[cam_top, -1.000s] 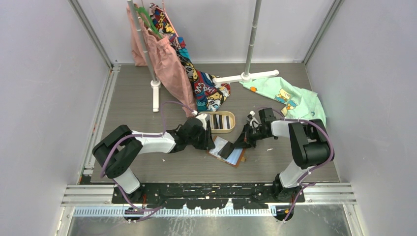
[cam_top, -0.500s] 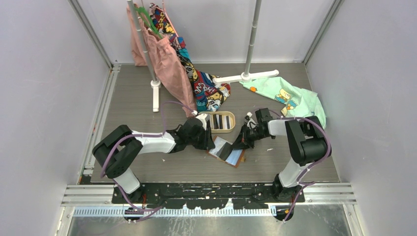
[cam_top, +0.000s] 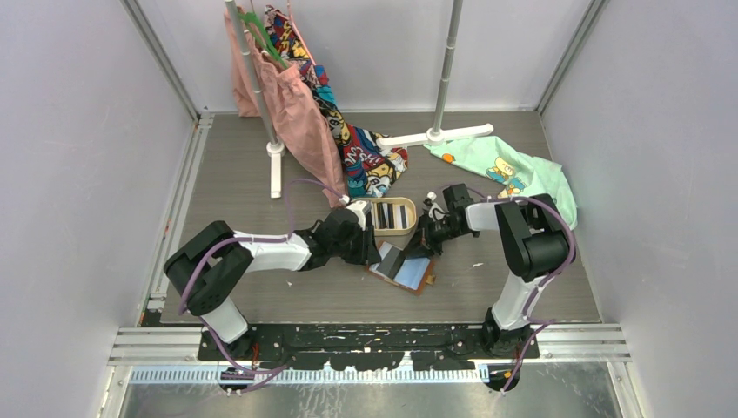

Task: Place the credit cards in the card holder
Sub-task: Insert the credit card into the card holder.

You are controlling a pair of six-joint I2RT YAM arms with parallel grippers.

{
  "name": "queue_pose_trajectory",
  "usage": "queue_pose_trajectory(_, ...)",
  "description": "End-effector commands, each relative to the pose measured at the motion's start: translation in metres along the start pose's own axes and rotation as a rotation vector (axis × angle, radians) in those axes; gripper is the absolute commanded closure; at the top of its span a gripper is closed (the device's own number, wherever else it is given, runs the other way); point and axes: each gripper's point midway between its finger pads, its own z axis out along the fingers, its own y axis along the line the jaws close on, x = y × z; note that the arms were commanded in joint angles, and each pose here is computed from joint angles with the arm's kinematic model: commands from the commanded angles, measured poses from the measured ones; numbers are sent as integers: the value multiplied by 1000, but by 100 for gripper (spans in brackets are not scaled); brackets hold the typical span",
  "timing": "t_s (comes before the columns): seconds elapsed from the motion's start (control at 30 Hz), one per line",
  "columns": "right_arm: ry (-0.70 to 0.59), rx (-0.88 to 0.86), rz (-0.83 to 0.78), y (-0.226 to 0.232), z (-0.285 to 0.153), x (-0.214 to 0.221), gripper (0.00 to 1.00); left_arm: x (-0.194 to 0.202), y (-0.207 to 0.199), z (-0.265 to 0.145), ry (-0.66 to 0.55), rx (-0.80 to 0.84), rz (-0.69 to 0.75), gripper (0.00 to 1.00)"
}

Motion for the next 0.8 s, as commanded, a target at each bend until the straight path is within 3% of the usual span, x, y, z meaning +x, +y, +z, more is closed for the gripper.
queue_pose_trajectory(0.0,-6,17,-55,2,6,-13,89,8,-6,4,28,33,19,61)
queue_pose_trajectory(0.3,0,33,-119,9,-3,-14,74,-3,-8,-8,-22,10,52,55)
queue_pose_trajectory(0.5,5,39,-115,7,-2,-15,73,-19,-21,-45,-107,-130,249,51)
queue_pose_trajectory(0.6,4,46,-115,6,-2,-15,73,-19,-45,-44,-124,-110,273,59)
queue_pose_trajectory(0.77,2,55,-113,5,-2,-16,74,2,-84,-18,-80,-77,303,85)
